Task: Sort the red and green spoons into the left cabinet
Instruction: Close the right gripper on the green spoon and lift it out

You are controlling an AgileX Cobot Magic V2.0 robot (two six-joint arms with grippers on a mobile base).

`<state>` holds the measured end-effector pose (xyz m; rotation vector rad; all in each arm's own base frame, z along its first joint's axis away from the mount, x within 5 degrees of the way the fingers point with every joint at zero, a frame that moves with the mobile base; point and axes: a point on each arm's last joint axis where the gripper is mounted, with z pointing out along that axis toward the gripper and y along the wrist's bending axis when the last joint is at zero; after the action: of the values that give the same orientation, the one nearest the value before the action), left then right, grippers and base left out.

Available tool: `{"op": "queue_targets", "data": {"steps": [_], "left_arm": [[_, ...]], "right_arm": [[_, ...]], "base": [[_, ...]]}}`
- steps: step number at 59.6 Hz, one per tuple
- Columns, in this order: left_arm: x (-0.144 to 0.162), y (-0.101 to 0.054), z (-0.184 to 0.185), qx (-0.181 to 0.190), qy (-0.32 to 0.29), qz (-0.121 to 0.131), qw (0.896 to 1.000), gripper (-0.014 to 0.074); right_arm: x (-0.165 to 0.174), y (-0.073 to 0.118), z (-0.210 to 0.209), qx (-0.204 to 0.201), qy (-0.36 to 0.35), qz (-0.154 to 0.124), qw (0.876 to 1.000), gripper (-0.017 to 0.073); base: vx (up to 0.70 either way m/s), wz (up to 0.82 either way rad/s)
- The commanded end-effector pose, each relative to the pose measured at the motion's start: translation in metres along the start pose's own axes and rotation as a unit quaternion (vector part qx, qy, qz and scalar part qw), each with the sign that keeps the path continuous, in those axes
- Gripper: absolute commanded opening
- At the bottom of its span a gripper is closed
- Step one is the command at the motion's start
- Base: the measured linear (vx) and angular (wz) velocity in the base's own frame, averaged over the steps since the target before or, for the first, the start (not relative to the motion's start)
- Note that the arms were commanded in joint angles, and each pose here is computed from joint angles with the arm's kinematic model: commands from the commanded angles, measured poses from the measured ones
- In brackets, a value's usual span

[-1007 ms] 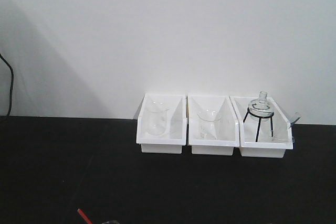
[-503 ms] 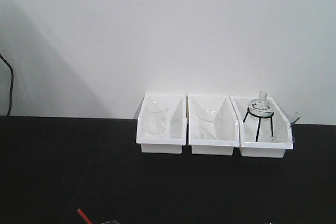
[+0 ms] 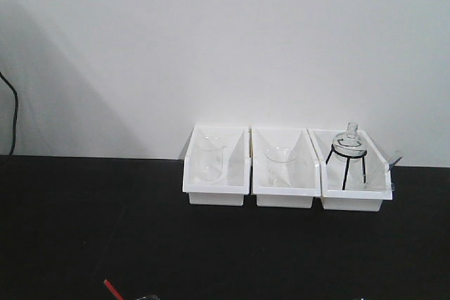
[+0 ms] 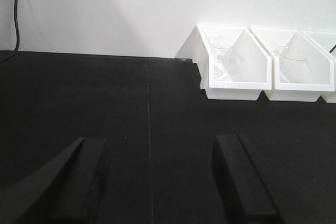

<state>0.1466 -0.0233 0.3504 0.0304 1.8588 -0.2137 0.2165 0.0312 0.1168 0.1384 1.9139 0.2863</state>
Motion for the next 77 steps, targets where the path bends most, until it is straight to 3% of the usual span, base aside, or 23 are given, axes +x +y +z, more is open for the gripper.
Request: {"op": "queue_targets", "data": {"steps": [1,5,24,77], "left_arm": [[-0.018,-0.002,-0.004,0.004,-0.053,-0.001,0.999,0.0544],[-0.018,-0.002,-0.004,0.004,-0.052,-0.001,0.999,0.0544],[-0.017,-0.002,-0.004,0.004,-0.052,-0.001,0.999,0.0544],[-0.015,-0.002,-0.004,0.005,-0.037,-0.007,0.999,0.0544]], "right_arm": [[-0.026,0.007,-0.001,-0.031,-0.117,-0.005,0.993,0.0033],[-0.026,0.006,-0.001,-0.031,-0.117,-0.005,0.993,-0.0015],[-0.029,0.009,-0.003,-0.038,-0.124,-0.039,0.991,-0.0009],[-0.083,0.028,-0.048,-0.074,-0.208,-0.050,0.974,-0.0004]], "base": [[0.00,0.00],[0.00,0.00],[0.00,0.00],[0.00,0.00]]}}
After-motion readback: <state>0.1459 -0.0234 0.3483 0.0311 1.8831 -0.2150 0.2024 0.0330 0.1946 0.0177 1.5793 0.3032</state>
